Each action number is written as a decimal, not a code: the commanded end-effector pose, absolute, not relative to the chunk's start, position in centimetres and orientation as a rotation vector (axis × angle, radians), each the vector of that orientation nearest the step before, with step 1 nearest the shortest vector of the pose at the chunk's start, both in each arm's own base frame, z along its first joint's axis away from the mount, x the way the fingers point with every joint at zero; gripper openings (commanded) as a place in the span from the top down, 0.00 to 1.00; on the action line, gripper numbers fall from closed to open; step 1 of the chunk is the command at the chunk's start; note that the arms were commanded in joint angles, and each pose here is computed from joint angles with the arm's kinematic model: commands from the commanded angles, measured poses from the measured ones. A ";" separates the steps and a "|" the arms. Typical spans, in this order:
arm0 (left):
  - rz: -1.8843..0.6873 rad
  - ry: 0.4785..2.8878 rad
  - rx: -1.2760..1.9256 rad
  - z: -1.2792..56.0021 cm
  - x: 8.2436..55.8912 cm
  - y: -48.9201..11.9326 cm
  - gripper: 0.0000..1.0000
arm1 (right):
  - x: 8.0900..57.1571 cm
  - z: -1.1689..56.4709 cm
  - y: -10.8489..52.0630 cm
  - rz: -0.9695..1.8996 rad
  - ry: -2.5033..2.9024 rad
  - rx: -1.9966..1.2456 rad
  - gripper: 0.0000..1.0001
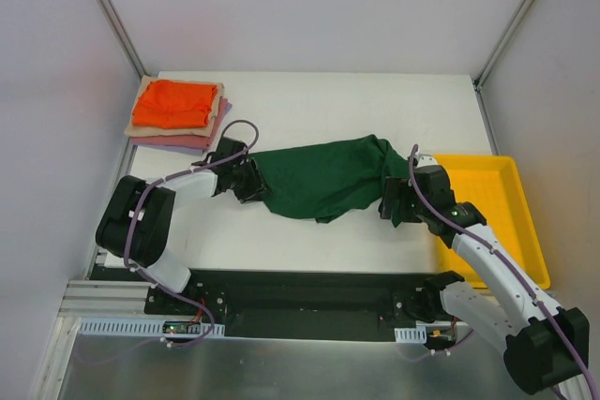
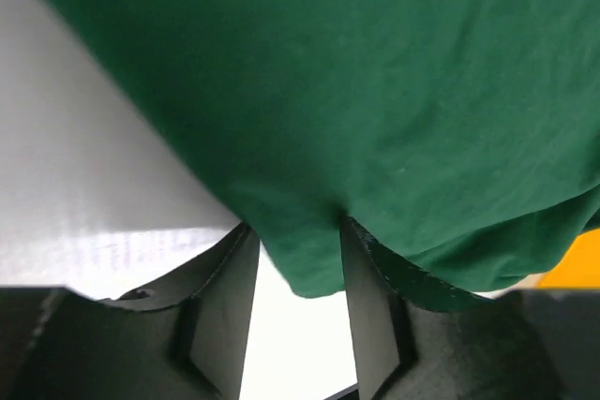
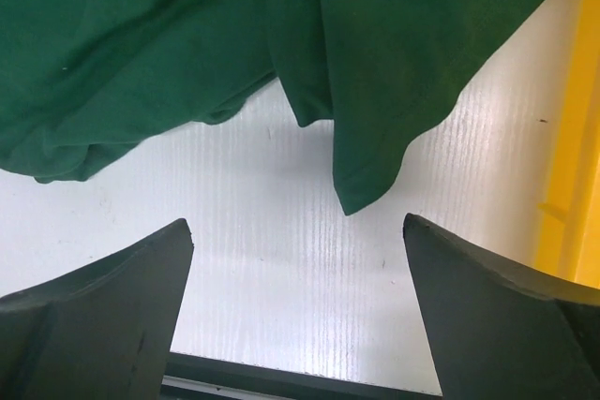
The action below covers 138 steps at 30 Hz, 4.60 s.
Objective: Fold and stack the t-shirts
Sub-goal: Flatten out the tshirt
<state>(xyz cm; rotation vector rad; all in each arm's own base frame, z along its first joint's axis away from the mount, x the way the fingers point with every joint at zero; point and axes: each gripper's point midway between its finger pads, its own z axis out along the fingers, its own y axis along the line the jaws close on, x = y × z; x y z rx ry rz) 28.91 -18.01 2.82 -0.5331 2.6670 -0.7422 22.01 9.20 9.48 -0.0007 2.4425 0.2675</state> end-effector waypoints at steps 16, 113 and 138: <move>-0.616 2.458 -0.513 8.6 28.7 -16.1 1.00 | 22.2 7.0 9.3 0.197 2.553 0.003 0.03; -0.529 2.293 -0.749 12.4 27.8 -8.4 0.01 | 29.0 -0.1 18.3 0.169 2.988 -0.082 0.04; -0.720 2.357 -0.532 12.5 34.2 -12.7 0.01 | 19.8 5.2 18.8 0.140 2.805 -0.219 0.03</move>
